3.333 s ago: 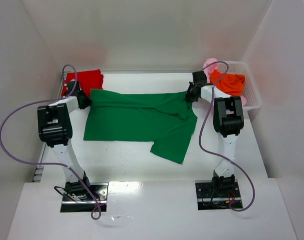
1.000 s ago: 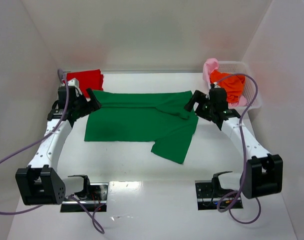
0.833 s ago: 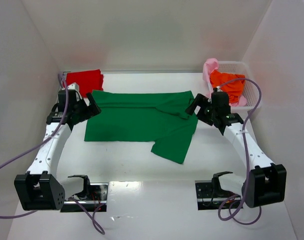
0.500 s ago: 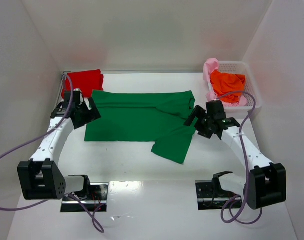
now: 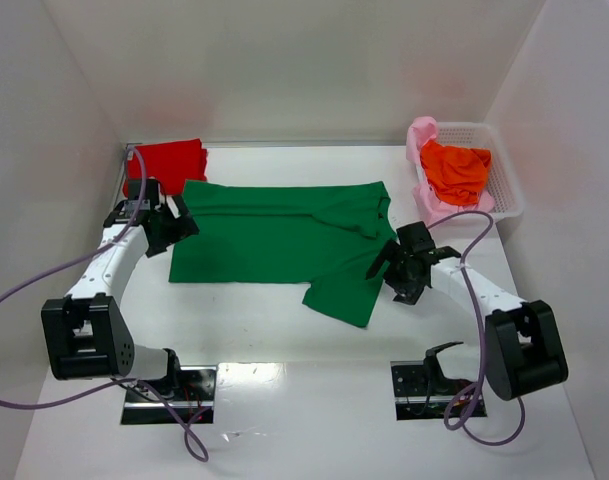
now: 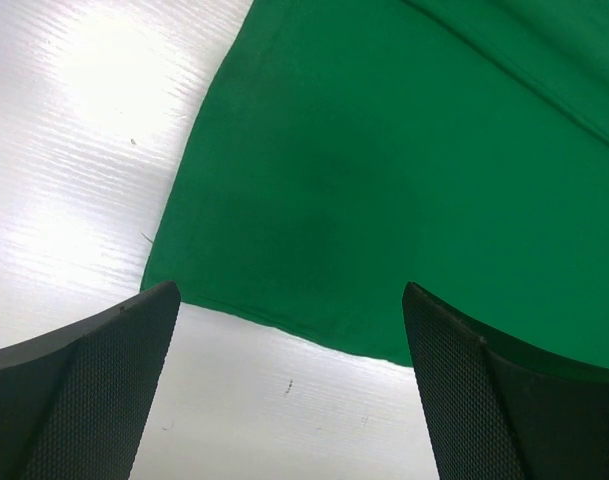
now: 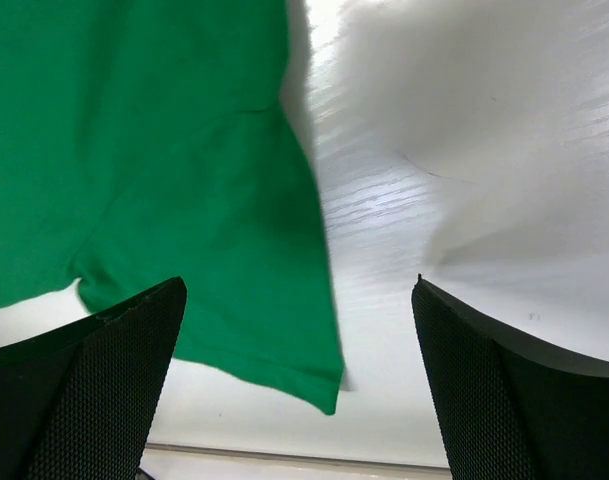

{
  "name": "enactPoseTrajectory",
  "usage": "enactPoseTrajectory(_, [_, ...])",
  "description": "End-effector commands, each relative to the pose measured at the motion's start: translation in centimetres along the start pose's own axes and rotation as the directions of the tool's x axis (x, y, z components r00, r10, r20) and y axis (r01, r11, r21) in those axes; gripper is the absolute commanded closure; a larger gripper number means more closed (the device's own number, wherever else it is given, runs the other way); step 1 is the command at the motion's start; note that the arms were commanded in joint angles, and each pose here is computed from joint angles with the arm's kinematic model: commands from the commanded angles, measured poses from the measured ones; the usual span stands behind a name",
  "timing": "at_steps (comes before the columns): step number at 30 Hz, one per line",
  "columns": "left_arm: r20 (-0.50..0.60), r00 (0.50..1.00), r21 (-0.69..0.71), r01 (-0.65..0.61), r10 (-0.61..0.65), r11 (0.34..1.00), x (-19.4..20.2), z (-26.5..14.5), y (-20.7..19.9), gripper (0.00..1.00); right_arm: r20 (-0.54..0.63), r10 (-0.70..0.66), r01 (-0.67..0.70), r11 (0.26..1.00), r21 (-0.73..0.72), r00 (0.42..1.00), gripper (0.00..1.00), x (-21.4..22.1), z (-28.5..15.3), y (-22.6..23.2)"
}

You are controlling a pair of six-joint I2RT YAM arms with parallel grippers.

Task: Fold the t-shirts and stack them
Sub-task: Grap the side of the flattened tshirt closest away from the robot with both arms

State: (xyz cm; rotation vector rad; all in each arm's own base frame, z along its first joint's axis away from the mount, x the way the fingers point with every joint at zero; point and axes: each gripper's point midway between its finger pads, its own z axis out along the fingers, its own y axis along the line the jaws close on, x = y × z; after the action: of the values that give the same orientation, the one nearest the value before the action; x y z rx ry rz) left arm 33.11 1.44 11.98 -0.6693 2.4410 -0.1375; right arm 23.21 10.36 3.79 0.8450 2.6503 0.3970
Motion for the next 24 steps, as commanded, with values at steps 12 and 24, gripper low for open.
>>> enactPoseTrajectory(12, [0.071,0.994,-0.051,0.086,-0.082,0.995,-2.5,0.5,1.8,0.00,-0.054,-0.087,0.090,0.994,0.057,0.995,0.40,2.0,3.5,1.7])
enactPoseTrajectory(24, [0.002,0.992,-0.049,0.122,-0.122,0.991,-0.5,1.2,2.1,0.02,-0.007,-0.078,0.078,0.994,0.078,0.997,0.88,1.2,2.7,1.4])
